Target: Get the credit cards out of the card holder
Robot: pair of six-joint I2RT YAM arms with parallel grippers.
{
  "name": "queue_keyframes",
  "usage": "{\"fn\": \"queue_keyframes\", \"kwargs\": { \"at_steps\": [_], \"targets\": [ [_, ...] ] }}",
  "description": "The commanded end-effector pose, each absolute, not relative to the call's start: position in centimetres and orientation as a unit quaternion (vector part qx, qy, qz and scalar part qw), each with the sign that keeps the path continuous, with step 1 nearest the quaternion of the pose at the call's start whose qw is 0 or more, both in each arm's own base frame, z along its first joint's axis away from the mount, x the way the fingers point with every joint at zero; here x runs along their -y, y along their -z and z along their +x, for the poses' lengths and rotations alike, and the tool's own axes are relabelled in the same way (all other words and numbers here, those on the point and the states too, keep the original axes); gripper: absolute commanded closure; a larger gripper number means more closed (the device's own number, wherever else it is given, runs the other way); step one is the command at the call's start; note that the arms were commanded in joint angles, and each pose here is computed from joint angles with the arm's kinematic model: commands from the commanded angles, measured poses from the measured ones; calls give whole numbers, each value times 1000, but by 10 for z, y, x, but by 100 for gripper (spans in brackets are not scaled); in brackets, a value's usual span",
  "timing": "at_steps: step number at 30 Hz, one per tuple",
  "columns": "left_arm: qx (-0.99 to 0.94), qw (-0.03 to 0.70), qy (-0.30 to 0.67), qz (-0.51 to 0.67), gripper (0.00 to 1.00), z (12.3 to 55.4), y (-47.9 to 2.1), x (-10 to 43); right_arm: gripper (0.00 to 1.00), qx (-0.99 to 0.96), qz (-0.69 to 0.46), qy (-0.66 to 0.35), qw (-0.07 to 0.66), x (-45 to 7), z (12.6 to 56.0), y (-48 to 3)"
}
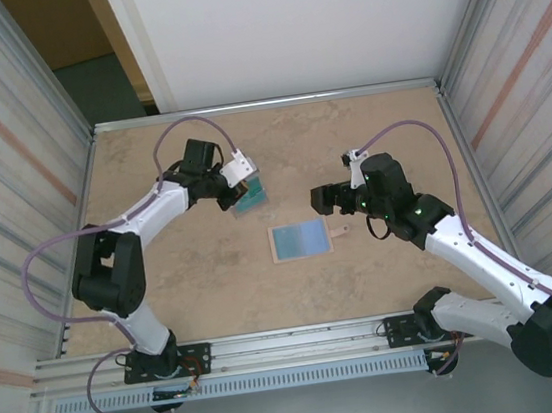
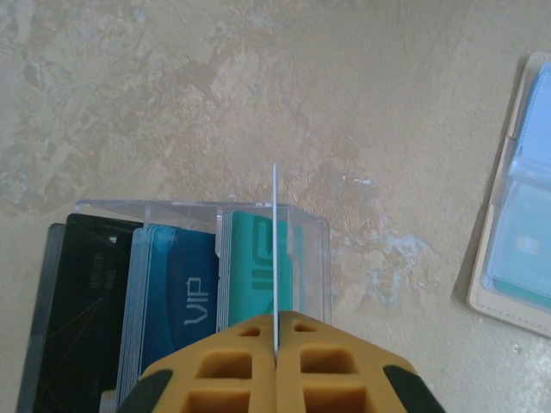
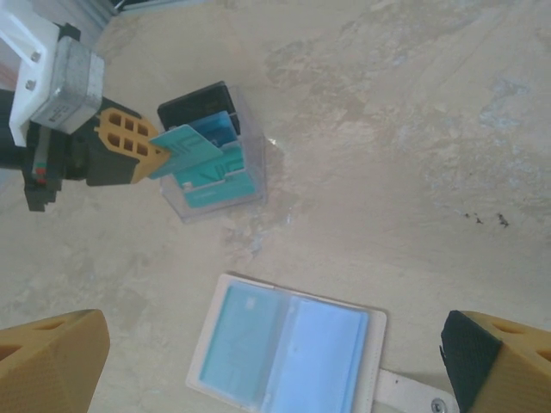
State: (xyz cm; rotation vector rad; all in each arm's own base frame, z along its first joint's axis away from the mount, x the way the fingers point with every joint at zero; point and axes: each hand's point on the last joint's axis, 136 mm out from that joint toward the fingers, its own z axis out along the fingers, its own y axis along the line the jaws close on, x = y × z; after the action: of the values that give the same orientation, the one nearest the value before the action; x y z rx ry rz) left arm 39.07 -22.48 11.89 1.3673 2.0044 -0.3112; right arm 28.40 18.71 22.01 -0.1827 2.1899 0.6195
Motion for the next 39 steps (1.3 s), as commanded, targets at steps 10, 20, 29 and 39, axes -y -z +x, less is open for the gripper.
{"fn": "queue_keyframes", "kwargs": {
  "at_steps": [10, 20, 29, 39],
  "targets": [
    [-764, 337, 120, 537, 100, 408, -106, 231, 1, -874, -54, -247, 415, -184, 283, -218],
    [-768, 328, 109, 539, 100, 409, -103, 223, 1, -875, -54, -247, 413, -185, 283, -217],
    [-774, 312, 105, 542, 100, 406, -96, 215, 1, -877, -55, -245, 410, -186, 282, -214],
    [-779, 298, 102, 542, 100, 408, -83, 214, 1, -879, -58, -243, 405, -188, 281, -212]
  ]
}}
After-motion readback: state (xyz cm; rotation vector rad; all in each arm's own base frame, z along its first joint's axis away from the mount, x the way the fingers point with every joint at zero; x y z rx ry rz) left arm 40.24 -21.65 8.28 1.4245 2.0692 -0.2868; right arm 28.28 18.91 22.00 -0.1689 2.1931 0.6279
